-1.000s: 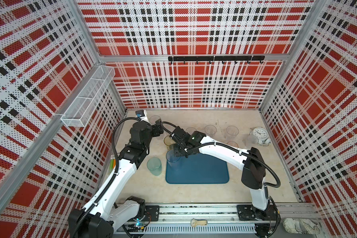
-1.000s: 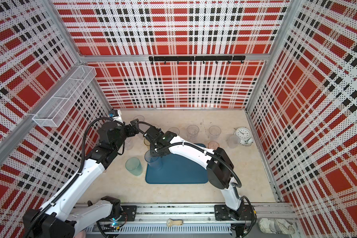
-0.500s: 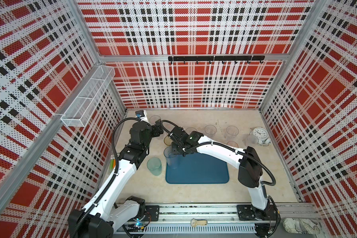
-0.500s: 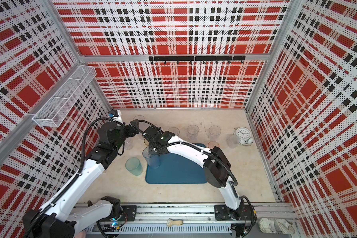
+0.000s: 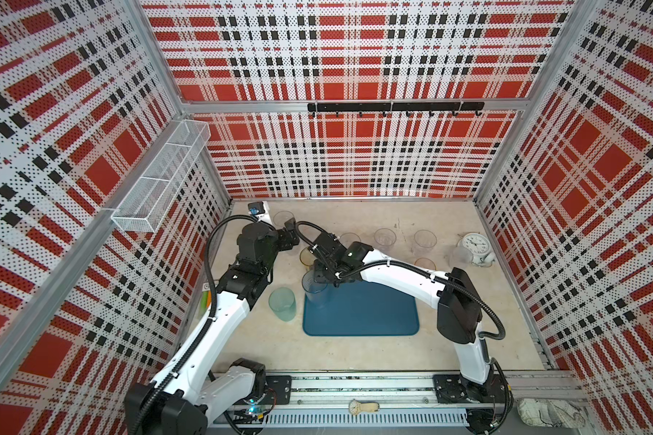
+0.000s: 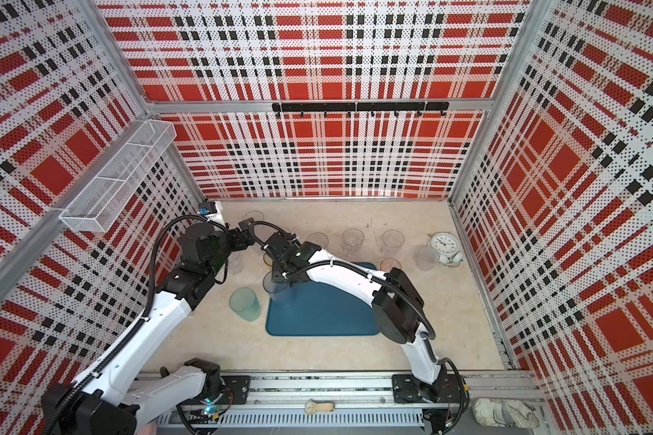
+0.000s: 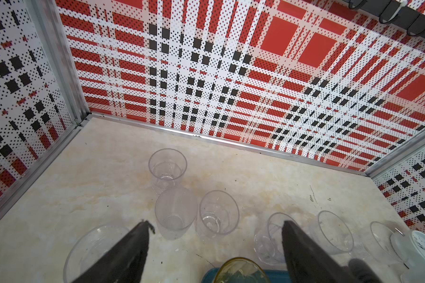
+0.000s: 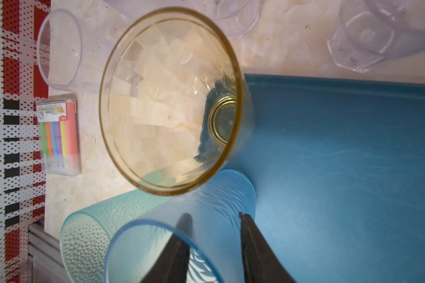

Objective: Place the glasses into the tray
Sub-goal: Place the glass on the tray, then move the glass to the tray.

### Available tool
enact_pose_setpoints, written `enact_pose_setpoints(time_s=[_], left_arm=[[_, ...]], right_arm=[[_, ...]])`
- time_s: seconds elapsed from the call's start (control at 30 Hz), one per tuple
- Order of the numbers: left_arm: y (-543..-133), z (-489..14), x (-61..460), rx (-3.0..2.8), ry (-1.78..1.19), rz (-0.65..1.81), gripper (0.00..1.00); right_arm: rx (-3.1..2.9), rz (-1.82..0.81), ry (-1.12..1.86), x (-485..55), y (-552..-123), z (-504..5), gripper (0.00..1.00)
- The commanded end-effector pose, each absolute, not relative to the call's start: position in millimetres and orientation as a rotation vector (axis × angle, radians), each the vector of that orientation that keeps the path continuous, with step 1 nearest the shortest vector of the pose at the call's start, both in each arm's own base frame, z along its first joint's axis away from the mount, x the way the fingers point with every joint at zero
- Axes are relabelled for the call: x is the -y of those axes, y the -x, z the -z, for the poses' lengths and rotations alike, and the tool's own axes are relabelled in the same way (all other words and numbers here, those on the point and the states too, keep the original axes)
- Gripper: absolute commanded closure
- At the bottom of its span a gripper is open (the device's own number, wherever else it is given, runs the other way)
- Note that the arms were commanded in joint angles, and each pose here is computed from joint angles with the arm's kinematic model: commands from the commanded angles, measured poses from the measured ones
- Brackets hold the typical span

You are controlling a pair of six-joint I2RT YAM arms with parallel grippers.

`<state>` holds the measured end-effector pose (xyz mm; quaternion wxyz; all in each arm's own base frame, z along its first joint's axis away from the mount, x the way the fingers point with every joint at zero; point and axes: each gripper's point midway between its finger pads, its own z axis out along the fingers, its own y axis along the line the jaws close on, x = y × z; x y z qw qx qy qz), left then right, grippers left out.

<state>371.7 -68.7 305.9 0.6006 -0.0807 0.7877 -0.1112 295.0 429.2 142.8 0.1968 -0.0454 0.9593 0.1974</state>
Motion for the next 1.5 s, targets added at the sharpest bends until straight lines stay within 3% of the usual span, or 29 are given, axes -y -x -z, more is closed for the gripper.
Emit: enact_pose_setpoints(time_s=[0.0,0.2,0.4,0.53,0.67,1.0,1.47], left_arm=[[-371.9,-316.5,68.4,-1.79,0.171,0.264,0.13],[-373.4,-314.9,69.9,-1.795,0.169,0.271,0.13],[-374.1,-308.4,69.3,-1.808,0.179,0.268,0.13],[-375.5,-306.9,63.2,-1.8,0.195,0.23,0.13],[-377.2,-302.0,63.2,-1.803,0.202,0.23,0.13],[-370.1,-284.8,86.8,-1.817,0.158,0.22,0.11],[-357.3,-291.2,81.7,-1.793,0.154,0.22,0.09]], right_arm=[[-2.651,-0.651,0.109,-427.4,-291.0,-172.7,0.59],[-2.686,-0.667,0.113,-412.3,-282.0,-174.2,0.5],[-2.63,-0.944,0.085,-403.1,-276.3,-205.3,0.44],[-2.611,-0.862,0.002,-358.9,-278.0,-208.7,0.44],[-2.683,-0.646,-0.079,-309.1,-272.7,-158.1,0.47],[-2.786,-0.787,-0.009,-367.6,-251.9,-75.0,0.52],[-2.822,-0.981,-0.034,-410.1,-250.8,-40.6,0.52]])
